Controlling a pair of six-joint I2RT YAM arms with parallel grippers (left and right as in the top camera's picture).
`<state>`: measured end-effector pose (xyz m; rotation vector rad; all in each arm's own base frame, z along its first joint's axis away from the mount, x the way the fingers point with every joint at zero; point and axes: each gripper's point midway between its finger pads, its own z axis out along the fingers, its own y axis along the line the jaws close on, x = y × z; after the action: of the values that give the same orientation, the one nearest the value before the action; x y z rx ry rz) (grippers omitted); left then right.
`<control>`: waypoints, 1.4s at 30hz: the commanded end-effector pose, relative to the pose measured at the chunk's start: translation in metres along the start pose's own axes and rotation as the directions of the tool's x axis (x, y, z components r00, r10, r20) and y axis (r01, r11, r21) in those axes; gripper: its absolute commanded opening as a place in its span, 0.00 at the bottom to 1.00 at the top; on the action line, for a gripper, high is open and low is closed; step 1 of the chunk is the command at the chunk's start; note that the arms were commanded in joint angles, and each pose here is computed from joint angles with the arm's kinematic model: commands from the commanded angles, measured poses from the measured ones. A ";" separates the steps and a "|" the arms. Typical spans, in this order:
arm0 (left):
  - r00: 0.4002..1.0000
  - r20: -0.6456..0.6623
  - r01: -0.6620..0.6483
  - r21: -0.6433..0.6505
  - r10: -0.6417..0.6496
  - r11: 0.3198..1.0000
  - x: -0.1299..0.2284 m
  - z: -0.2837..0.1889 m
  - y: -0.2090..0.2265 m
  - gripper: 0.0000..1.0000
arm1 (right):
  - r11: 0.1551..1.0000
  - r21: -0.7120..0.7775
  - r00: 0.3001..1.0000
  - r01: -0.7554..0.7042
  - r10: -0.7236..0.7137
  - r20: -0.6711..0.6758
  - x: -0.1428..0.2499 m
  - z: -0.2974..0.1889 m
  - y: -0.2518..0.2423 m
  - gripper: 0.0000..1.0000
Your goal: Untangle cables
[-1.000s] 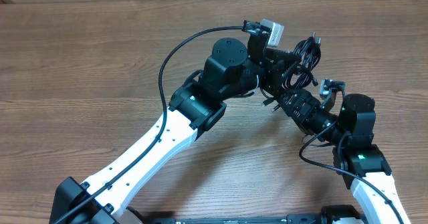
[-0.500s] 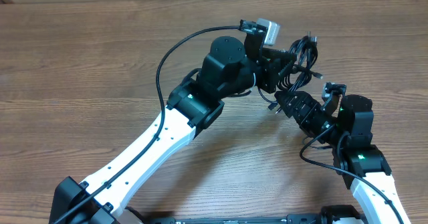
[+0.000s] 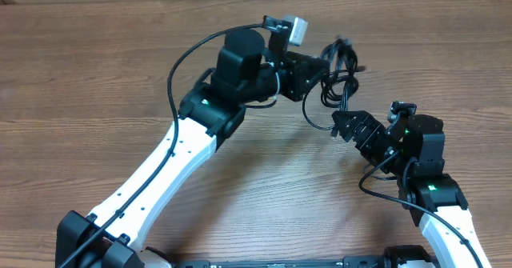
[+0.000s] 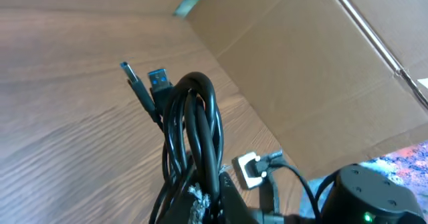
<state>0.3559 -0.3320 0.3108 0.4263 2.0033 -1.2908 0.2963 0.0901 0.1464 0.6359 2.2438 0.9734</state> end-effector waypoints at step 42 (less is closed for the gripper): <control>0.995 -0.099 0.031 0.105 -0.021 0.994 -0.002 -0.036 0.008 0.04 | 0.797 -0.385 0.858 0.466 -0.513 -0.023 0.029 -0.015 0.065 1.00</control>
<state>0.3592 -0.2996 0.2947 0.4187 2.1012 -1.3547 0.2892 0.1244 0.1770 0.0097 2.1517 1.0379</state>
